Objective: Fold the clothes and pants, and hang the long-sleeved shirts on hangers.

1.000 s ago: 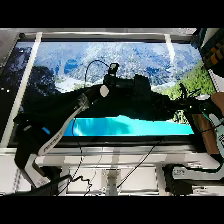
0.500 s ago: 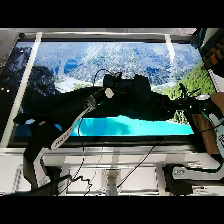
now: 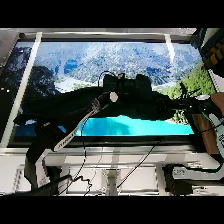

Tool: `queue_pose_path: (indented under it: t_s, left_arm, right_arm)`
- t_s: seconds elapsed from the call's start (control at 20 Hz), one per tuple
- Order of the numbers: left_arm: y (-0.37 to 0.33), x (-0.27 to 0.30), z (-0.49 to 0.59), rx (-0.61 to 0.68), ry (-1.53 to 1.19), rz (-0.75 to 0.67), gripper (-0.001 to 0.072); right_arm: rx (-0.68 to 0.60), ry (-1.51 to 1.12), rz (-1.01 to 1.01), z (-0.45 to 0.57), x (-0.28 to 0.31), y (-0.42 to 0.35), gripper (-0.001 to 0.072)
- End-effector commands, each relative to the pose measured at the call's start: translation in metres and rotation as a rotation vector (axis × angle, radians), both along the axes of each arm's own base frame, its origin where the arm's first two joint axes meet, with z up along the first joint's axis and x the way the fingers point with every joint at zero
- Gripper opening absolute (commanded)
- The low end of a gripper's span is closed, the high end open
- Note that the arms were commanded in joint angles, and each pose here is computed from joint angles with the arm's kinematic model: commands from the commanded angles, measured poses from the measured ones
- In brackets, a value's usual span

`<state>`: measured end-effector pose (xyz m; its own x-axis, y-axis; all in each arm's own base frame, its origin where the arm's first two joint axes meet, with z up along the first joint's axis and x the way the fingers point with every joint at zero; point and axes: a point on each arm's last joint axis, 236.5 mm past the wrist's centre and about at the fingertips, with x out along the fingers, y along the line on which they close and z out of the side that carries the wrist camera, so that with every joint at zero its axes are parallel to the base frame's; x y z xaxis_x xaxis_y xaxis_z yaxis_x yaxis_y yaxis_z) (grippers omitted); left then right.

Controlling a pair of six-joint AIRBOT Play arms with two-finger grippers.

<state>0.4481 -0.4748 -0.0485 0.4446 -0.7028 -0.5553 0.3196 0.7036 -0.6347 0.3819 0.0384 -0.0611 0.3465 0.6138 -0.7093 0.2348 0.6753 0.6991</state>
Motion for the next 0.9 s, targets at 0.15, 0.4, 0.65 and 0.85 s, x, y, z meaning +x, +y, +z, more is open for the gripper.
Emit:
queue_pose_path:
  t_s: [0.15,0.4,0.65,0.85]
  left_arm:
    - [0.063,0.081,0.098,-0.108,-0.228,0.227,0.0022]
    - [0.189,0.128,0.236,-0.014,-0.562,0.339,0.0021]
    - [0.343,0.135,0.326,0.188,-0.753,0.494,0.0021]
    - [0.456,0.128,0.321,0.301,-0.648,0.618,0.0021]
  right_arm:
    - [0.016,-0.006,-0.004,0.004,0.002,0.002,0.0037]
    - [0.046,-0.126,-0.149,0.034,0.037,-0.006,0.0037]
    - [0.096,-0.259,-0.417,0.07,0.084,-0.037,0.0037]
    - [0.328,-0.31,-0.595,0.113,0.11,-0.042,0.0037]
